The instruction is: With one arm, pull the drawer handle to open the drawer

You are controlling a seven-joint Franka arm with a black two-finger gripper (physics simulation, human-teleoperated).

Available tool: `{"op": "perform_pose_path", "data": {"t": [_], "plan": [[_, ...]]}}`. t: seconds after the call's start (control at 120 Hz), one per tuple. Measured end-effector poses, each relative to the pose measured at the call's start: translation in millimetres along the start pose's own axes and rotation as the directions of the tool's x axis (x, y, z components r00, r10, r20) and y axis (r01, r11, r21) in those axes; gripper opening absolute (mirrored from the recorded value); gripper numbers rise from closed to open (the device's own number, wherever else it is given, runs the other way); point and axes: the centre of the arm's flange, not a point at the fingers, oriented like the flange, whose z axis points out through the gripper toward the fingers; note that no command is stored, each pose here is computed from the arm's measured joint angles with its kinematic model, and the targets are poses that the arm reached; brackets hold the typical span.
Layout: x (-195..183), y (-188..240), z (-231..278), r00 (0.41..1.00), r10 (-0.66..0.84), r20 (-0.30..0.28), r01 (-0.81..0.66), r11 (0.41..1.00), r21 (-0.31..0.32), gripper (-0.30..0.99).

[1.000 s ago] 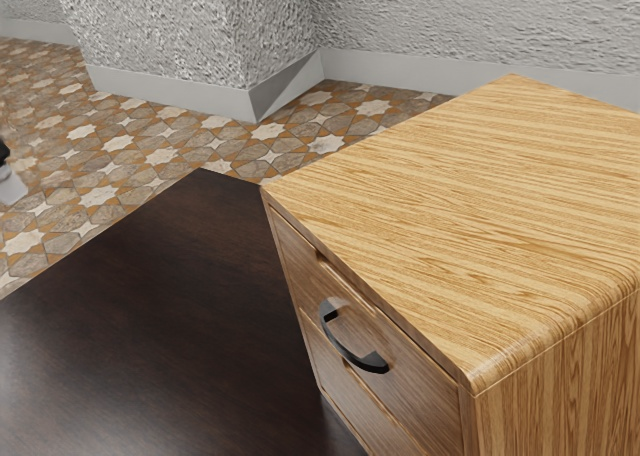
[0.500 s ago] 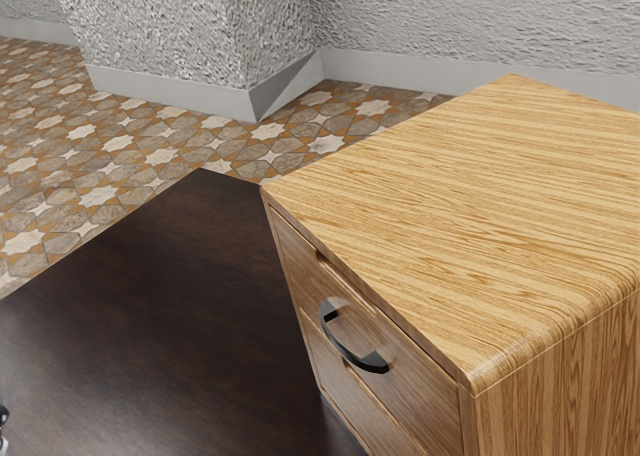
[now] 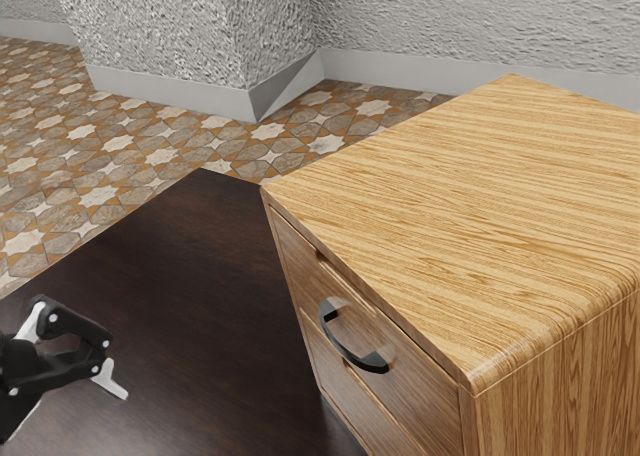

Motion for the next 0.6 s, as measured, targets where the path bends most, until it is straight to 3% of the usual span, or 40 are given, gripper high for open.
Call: {"op": "perform_pose_path", "data": {"t": [0.175, 0.392, 0.6], "plan": [[18.4, -23.4, 12.2, 0.976, 0.214, -0.030, -0.211, 0.974, 0.087, 0.69], [34.8, -43.0, 23.8, 0.917, 0.399, -0.027, -0.388, 0.903, 0.185, 0.69], [44.1, -47.8, 35.7, 0.859, 0.511, -0.029, -0.492, 0.840, 0.227, 0.69]]}}
